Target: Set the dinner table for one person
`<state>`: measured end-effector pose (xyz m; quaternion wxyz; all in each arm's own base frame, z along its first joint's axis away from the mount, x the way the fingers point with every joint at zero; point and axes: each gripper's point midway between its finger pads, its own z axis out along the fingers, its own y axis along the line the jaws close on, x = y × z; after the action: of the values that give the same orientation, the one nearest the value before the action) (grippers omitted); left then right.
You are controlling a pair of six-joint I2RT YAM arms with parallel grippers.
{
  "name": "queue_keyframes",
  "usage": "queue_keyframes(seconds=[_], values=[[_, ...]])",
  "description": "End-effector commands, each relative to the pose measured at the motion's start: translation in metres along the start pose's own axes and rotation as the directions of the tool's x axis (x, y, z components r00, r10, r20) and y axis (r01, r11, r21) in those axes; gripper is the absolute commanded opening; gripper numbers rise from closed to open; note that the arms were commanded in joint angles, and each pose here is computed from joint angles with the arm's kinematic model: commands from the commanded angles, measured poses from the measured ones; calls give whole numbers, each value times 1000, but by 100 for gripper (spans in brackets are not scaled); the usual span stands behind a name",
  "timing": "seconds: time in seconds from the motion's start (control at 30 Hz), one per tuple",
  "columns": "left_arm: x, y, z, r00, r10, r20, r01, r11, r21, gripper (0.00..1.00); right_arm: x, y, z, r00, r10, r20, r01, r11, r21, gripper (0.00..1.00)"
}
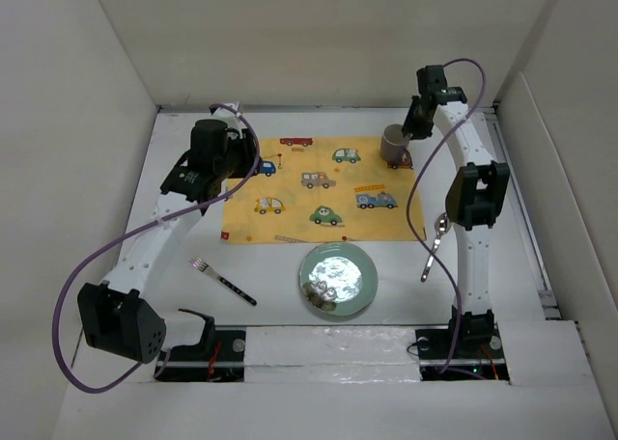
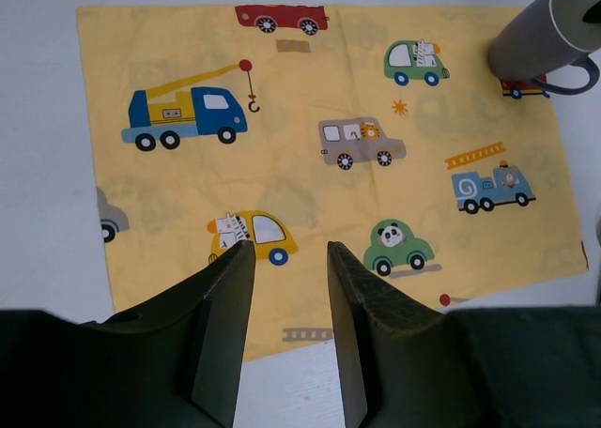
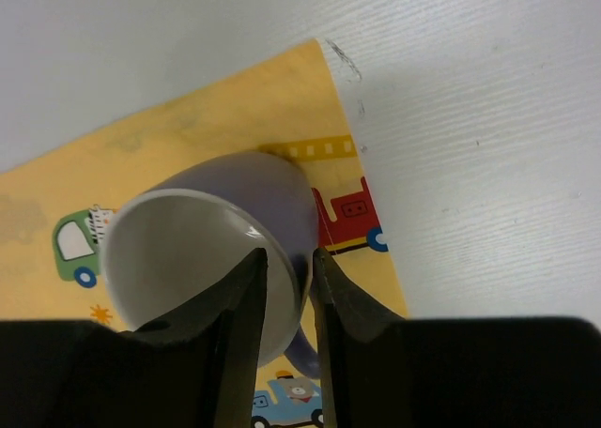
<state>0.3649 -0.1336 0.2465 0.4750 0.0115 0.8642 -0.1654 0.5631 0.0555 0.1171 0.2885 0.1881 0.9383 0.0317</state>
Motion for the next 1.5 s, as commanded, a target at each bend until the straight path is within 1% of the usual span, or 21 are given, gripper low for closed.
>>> queue_keyframes(seconds=[0.0,0.17,0.23,0.27,0.33,0.37,0.4,0.47,0.53,0.57,0.6,0.67,0.7,0.83,0.9,1.07,1.13,1.33,1.37,1.43,1.47], values=[[-11,-1,-11,999,-1,45,1,1000,-1,34,-50,16,-38,989,46,142,-32,995,-99,34],[-27,-6,-17,997,6,74,-7,1000,9,34,-96,19,-105,955,125,268,-68,975,-211,46],[-35,-9,-21,996,11,86,-12,1000,13,34,-111,17,-134,933,163,321,-83,965,-250,44],[-42,-12,-23,995,13,101,-15,1000,21,33,-105,17,-163,934,171,313,-72,950,-304,32],[-47,-15,-25,994,13,108,-17,999,33,29,-96,26,-191,926,173,335,-31,921,-389,0],[-48,-18,-26,994,7,109,-12,999,45,24,-54,28,-206,951,141,276,-2,893,-449,0],[-49,-19,-26,994,4,111,-10,998,54,13,-41,44,-220,943,126,306,53,854,-517,0],[-44,-22,-26,995,0,100,-8,997,77,1,13,54,-235,963,80,259,95,794,-600,0],[-39,-21,-25,996,-5,89,-2,997,74,0,100,51,-234,984,-8,176,118,773,-623,0],[-34,-19,-23,997,-5,77,-1,998,71,0,128,46,-233,989,-38,140,118,774,-622,3],[-31,-18,-22,997,-4,71,-1,998,65,0,176,28,-227,994,-86,60,105,789,-605,23],[-26,-17,-19,999,-9,53,5,998,65,0,228,21,-229,985,-167,-41,106,775,-623,40],[-26,-18,-19,999,-10,53,6,998,70,9,249,13,-233,978,-193,-82,100,772,-628,52],[-28,-24,-10,999,-17,32,14,995,96,25,334,-13,-211,916,-260,-305,31,806,-591,56],[-30,-28,-10,999,-18,32,14,994,112,30,347,-14,-202,910,-247,-333,11,818,-575,54],[-26,-27,-8,999,-26,20,23,993,112,31,387,-18,-170,864,-249,-437,-47,825,-563,53],[-24,-26,-9,999,-26,20,24,994,107,31,405,-13,-162,839,-280,-467,-48,816,-576,50],[-20,-24,-12,999,-33,13,31,995,98,31,411,2,-142,849,-268,-456,-56,812,-581,41],[-18,-23,-11,999,-33,10,32,995,94,31,410,6,-140,855,-253,-452,-70,808,-586,36],[-18,-23,-14,999,-34,12,33,995,95,31,412,7,-135,853,-246,-460,-79,810,-580,7],[-16,-21,-14,999,-35,9,34,996,86,31,413,3,-135,847,-246,-470,-74,823,-564,0]])
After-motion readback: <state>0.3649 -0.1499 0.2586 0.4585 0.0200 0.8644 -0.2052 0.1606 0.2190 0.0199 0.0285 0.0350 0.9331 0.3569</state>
